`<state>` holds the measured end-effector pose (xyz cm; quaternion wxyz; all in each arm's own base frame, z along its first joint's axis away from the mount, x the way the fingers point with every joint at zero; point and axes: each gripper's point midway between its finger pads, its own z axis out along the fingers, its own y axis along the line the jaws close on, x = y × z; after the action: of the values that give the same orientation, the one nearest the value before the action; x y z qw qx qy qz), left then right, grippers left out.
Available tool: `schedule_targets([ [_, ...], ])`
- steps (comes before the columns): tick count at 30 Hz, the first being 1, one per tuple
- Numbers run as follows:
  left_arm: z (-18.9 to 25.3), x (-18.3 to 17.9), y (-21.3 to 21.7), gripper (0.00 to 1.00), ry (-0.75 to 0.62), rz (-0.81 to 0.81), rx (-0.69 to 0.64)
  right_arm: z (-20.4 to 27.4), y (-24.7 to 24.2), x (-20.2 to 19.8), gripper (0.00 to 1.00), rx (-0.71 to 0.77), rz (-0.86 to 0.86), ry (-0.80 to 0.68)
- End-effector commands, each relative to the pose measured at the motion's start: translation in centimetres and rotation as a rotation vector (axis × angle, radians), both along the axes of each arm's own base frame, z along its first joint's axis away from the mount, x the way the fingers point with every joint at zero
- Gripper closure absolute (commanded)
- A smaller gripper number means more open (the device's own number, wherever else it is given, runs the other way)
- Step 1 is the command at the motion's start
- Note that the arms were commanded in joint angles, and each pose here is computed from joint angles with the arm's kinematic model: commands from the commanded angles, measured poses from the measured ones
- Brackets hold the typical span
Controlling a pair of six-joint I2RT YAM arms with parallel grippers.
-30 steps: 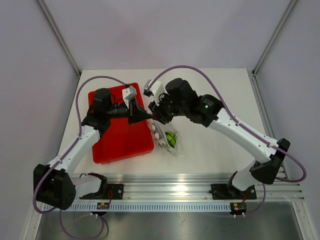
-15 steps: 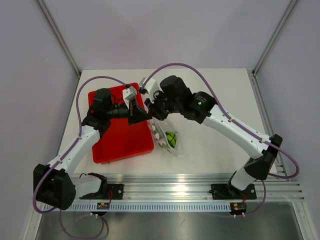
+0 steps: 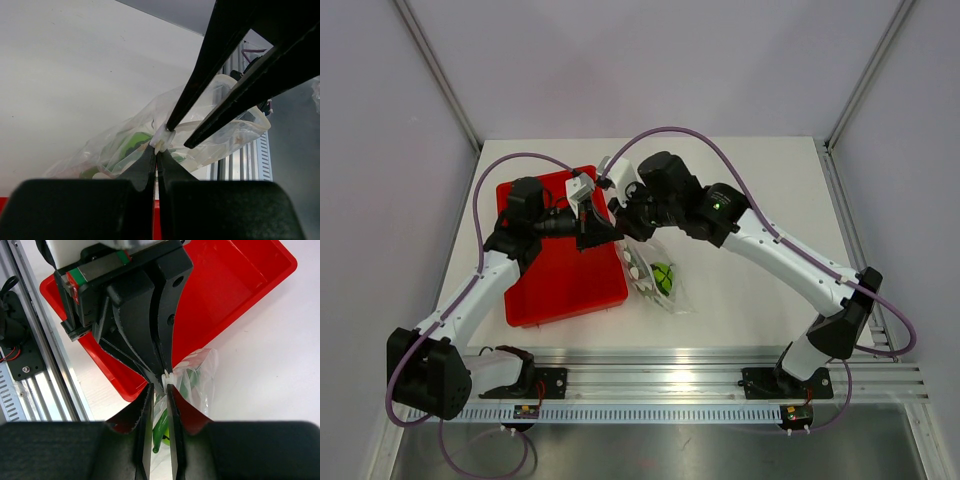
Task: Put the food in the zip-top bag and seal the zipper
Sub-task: Zip the zipper food storage bag at the center of the board.
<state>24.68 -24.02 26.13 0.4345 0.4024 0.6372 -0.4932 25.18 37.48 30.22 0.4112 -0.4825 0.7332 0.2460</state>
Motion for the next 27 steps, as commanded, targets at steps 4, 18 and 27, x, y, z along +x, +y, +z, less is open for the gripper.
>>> schedule_targets([
  [4, 3.2, -0.3, -0.6, 1.0, -0.109, -0.057, -0.045, 0.3, 1.4, -0.1, 0.75, 0.026, 0.032, -0.007],
  [18, 3.1, -0.3, -0.6, 1.0, -0.105, -0.056, -0.045, 0.8, 1.3, 0.5, 0.66, 0.034, 0.012, -0.027],
  [27, 2.7, -0.3, -0.5, 1.0, -0.093, -0.053, -0.037, 6.7, 0.6, -0.3, 0.62, 0.208, -0.003, -0.11],
])
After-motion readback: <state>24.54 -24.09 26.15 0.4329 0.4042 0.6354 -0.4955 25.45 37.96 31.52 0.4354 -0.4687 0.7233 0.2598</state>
